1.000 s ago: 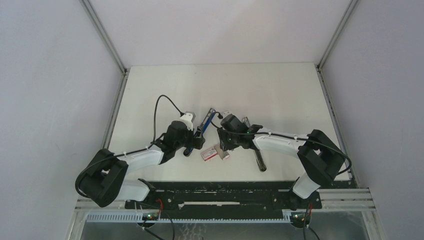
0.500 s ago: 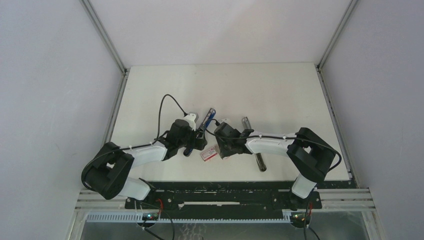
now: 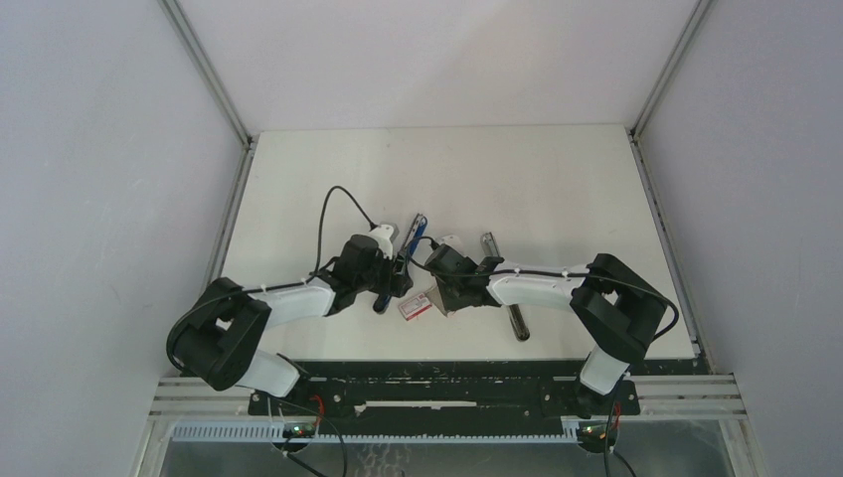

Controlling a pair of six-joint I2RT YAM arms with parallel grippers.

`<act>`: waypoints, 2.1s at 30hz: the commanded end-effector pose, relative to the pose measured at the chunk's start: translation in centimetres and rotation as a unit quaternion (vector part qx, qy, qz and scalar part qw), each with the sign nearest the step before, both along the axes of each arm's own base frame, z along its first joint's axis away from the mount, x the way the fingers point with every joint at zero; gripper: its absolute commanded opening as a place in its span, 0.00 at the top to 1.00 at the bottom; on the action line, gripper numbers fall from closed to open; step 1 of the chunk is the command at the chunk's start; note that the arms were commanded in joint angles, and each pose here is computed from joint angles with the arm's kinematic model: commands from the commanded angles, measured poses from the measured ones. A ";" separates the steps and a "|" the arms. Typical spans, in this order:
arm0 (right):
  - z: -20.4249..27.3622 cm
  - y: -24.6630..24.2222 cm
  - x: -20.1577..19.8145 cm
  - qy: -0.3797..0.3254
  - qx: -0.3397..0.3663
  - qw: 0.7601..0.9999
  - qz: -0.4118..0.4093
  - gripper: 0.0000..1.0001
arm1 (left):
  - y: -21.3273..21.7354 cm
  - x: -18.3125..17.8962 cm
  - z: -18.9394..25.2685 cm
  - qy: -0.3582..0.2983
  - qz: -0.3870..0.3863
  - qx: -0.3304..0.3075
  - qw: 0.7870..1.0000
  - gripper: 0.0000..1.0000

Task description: Load the staples into the stapler

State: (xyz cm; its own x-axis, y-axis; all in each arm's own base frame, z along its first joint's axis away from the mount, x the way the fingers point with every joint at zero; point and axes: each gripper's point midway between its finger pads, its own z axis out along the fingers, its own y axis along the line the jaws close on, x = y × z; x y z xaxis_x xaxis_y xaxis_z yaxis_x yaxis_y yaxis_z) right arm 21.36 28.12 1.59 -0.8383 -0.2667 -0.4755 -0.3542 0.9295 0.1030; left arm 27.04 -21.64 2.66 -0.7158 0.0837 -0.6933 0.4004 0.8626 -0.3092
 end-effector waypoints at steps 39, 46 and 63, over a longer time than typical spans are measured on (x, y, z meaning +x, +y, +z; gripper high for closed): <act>0.5 1.6 11.6 0.026 0.238 0.970 -0.037 0.87 | 1.4 1.0 7.5 -0.154 0.050 -0.069 0.984 0.19; 0.2 -0.2 12.1 0.000 0.189 0.981 -0.042 0.78 | 1.4 1.0 7.6 -0.155 0.050 -0.069 0.984 0.19; 1.1 -2.9 11.8 -0.037 0.118 0.991 -0.051 0.81 | 1.3 1.0 7.5 -0.152 0.049 -0.070 0.985 0.19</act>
State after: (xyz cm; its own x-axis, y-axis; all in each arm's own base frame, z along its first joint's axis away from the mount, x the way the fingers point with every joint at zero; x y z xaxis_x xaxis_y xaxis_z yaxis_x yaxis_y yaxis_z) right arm 33.25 26.20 1.52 -0.8374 -0.0327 -0.5456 -0.2652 0.8972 0.3532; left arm 27.69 -20.03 9.33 -0.5011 -0.0720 -0.8624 0.3973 0.8662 -0.3032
